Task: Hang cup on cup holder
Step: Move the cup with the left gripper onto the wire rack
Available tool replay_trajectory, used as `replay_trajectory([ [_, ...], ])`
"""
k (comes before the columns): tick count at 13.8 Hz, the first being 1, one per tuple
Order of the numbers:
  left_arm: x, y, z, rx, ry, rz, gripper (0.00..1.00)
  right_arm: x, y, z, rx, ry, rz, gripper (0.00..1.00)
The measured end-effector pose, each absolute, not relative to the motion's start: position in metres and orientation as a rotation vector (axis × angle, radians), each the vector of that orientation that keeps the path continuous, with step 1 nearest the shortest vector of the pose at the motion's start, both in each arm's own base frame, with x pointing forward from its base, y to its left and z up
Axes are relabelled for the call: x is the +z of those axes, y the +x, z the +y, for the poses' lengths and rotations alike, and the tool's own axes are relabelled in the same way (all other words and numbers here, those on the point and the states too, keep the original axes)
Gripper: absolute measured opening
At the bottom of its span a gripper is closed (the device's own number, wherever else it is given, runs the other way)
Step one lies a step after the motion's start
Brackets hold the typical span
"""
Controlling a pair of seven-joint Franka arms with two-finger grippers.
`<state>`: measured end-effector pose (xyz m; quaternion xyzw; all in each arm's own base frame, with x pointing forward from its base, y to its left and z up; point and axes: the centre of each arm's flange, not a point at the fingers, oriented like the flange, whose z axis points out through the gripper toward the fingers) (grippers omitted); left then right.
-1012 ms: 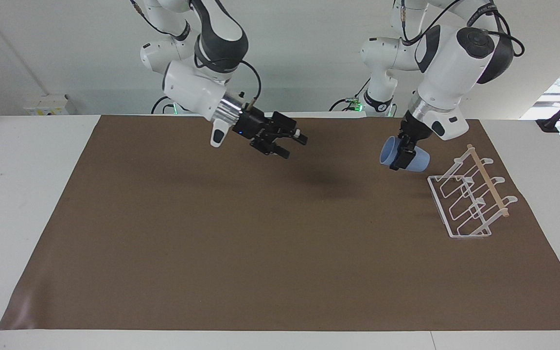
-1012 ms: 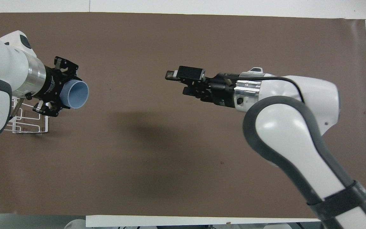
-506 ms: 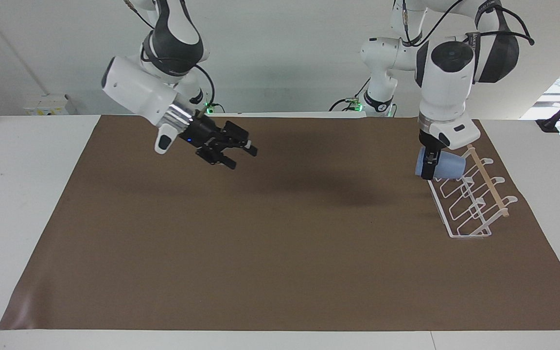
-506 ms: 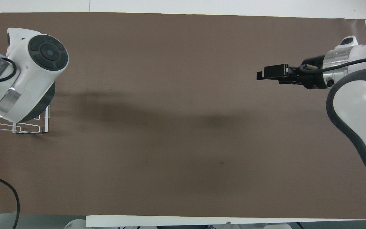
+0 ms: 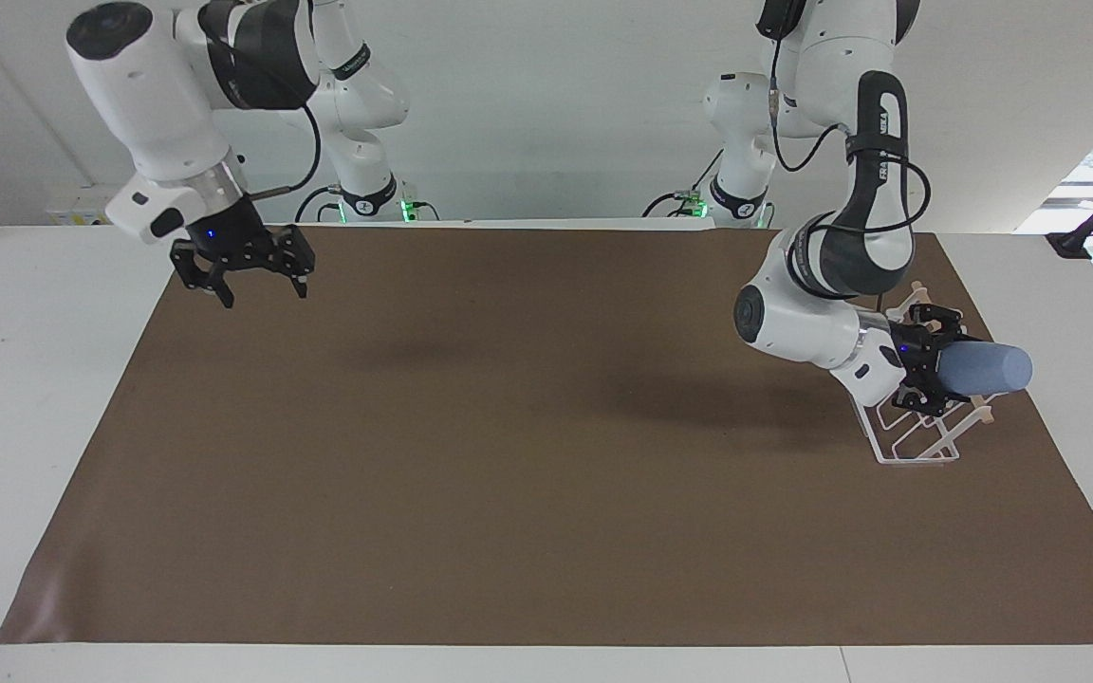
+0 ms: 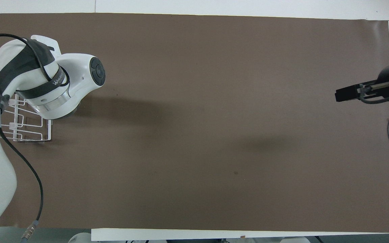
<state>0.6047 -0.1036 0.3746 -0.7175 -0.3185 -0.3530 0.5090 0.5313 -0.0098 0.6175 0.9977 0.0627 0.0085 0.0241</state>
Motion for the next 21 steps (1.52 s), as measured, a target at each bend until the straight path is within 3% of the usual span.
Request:
replay_trajectory([
  [2, 0.366, 0.605, -0.102, -0.879, -1.679, -0.782, 0.83, 0.64, 0.526, -0.026, -0.027, 3.05, 0.153, 1.0],
  [21, 0.299, 0.603, -0.102, -1.123, -1.486, -1.004, 0.83, 0.624, 0.529, -0.02, -0.173, 3.031, 0.169, 1.0],
])
